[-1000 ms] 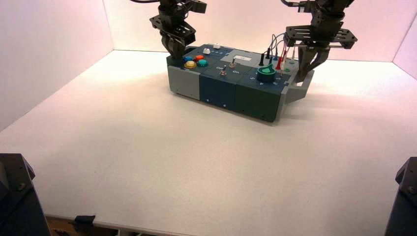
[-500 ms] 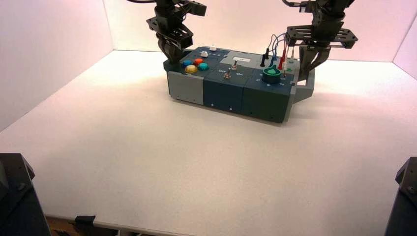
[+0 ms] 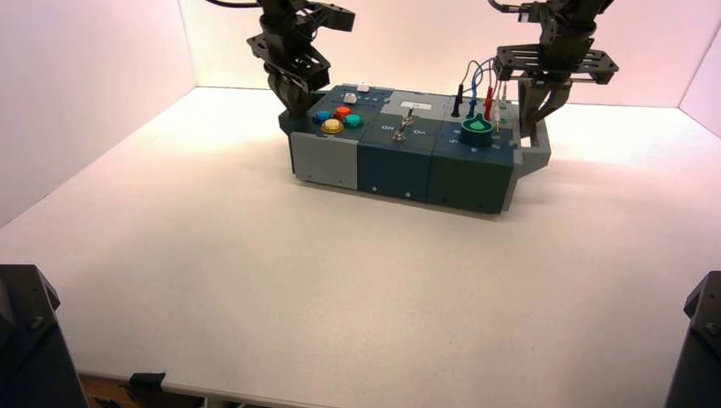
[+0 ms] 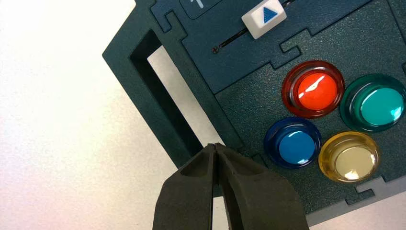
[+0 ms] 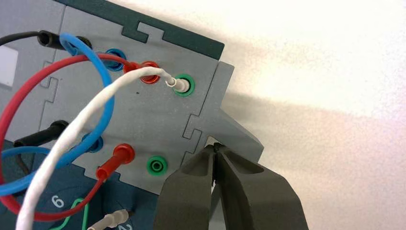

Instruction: Move the bottom slider to position 3.

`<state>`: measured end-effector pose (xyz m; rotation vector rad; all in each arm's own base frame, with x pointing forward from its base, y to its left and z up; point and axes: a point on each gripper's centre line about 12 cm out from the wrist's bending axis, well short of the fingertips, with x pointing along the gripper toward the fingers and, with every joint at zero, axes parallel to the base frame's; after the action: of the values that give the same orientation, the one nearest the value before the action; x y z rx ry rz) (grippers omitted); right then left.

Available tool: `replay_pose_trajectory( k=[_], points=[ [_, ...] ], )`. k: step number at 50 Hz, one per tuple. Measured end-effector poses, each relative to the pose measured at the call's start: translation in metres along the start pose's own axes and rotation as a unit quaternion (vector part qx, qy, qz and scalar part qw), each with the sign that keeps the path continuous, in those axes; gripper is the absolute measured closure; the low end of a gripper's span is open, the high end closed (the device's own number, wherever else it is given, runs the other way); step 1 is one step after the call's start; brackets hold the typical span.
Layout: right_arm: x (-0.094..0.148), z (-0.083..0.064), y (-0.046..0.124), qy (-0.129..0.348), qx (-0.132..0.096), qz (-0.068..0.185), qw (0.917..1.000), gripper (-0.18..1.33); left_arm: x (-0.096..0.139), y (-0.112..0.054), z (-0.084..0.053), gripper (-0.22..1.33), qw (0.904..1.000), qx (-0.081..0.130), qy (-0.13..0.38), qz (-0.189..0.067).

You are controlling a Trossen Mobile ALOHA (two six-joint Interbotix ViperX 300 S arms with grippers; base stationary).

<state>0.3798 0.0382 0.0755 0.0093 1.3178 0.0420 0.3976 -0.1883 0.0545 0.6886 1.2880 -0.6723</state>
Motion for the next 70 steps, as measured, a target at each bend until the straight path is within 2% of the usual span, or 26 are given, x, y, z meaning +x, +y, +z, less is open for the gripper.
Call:
replay_pose_trajectory(
  k=[15, 23, 34, 41, 47, 55, 70],
  points=[
    [0.001, -0.001, 0.000, -0.003, 0.000, 0.000, 1.0000, 1.30, -0.003, -0.011, -0.014, 1.27, 0.9998, -0.014, -0.012, -0.008],
    [-0.001, -0.003, 0.001, -0.005, 0.000, 0.001, 1.0000, 1.30, -0.003, -0.012, -0.015, 1.27, 0.9997, -0.017, -0.018, -0.008],
    [-0.017, -0.011, 0.004, -0.005, -0.006, 0.002, 1.0000, 1.30, -0.013, -0.015, -0.014, 1.27, 0.9995, -0.017, -0.026, -0.007],
    [-0.036, -0.007, 0.009, -0.025, -0.011, 0.006, 0.9996, 1.29, -0.019, -0.021, -0.011, 1.27, 0.9996, -0.009, -0.022, -0.012],
    [-0.046, -0.006, 0.017, -0.031, -0.020, 0.010, 0.9993, 1.29, -0.024, -0.035, -0.002, 1.27, 0.9996, 0.008, -0.013, -0.022],
    [-0.058, -0.006, 0.013, -0.036, -0.016, 0.009, 0.9992, 1.28, -0.029, -0.049, 0.009, 1.27, 0.9991, 0.028, -0.017, -0.026],
    [-0.075, -0.006, 0.014, -0.051, -0.018, 0.011, 0.9985, 1.28, -0.030, -0.051, 0.012, 1.27, 0.9990, 0.029, -0.021, -0.027]
  ],
)
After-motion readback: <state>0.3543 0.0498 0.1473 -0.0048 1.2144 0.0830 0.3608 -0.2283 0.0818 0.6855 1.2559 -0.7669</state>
